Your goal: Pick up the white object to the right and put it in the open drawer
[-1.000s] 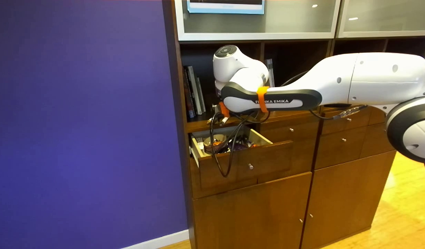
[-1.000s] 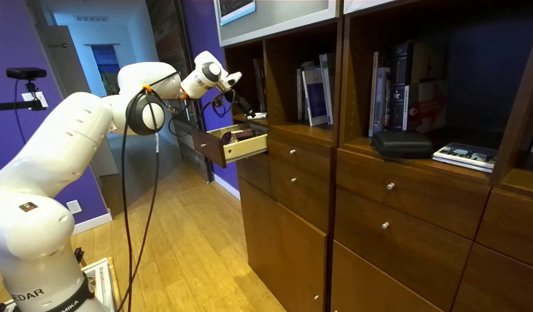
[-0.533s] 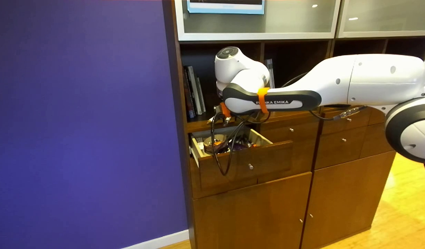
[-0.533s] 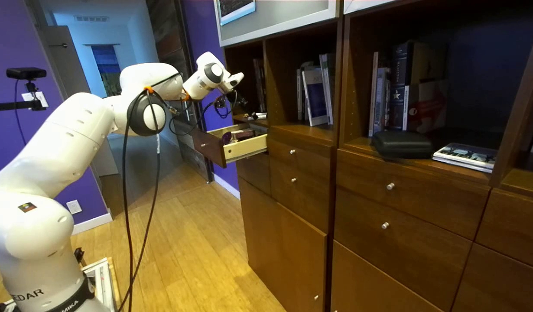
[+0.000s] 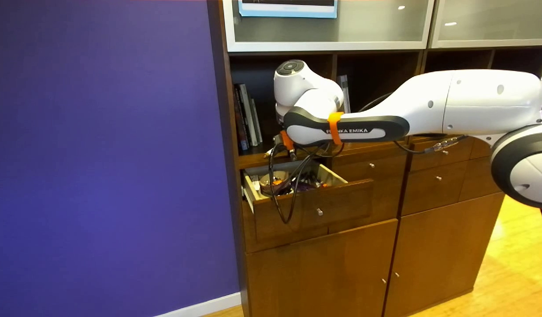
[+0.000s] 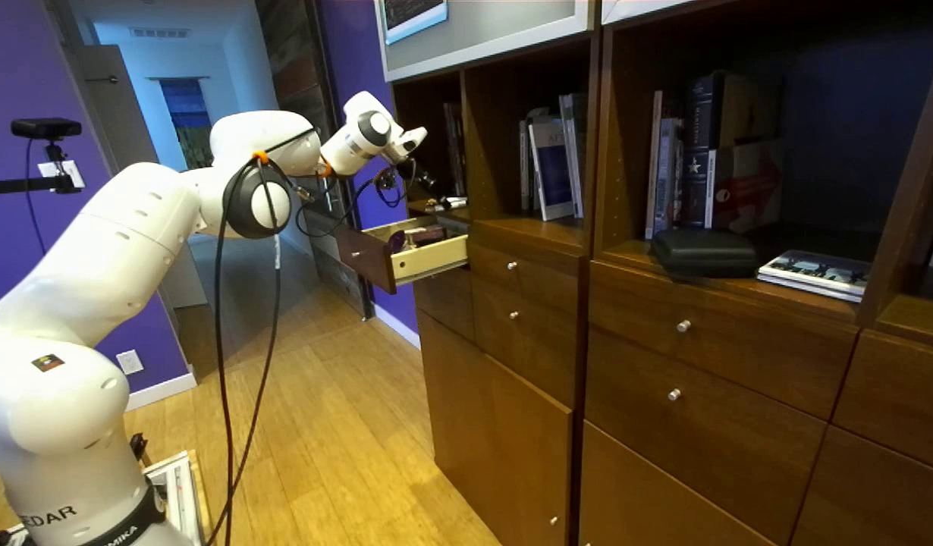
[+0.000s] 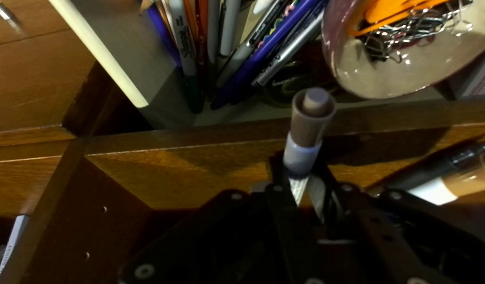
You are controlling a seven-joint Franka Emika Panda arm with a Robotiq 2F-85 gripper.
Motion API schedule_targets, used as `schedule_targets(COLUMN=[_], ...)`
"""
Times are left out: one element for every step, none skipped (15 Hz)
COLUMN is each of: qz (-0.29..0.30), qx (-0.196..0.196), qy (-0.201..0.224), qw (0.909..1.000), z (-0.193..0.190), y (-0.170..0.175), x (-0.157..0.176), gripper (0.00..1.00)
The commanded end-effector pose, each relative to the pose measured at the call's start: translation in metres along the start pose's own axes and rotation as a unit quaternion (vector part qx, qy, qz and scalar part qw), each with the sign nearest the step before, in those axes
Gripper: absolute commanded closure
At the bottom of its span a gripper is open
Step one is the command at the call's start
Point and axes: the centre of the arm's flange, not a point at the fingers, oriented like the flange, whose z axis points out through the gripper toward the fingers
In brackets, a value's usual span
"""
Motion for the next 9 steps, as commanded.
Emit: schedule_targets(qz=[-0.004, -0.005, -0.004, -0.004, -0.004, -0.005, -0.003, 0.001, 0.007], qx=[0.017, 0.023, 0.026, 0.025, 0.027, 0.025, 0.022, 0.014, 0.0], qy=[-0.013, -0.019, -0.025, -0.03, -0.032, -0.032, -0.032, -0.032, -0.027], qw=[0.9998, 0.9996, 0.9993, 0.9992, 0.9991, 0.9991, 0.9992, 0.9994, 0.9996], z=[-0.006, -0.012, -0.016, -0.024, -0.031, -0.042, -0.05, -0.058, -0.067], y=[-0.011, -0.014, -0.016, -0.017, -0.016, -0.015, -0.016, -0.016, -0.015], x=[0.008, 0.005, 0.002, -0.004, -0.012, -0.019, -0.024, -0.028, -0.034], gripper=[0.95, 0.95, 0.95, 0.95, 0.95, 0.95, 0.95, 0.95, 0.95])
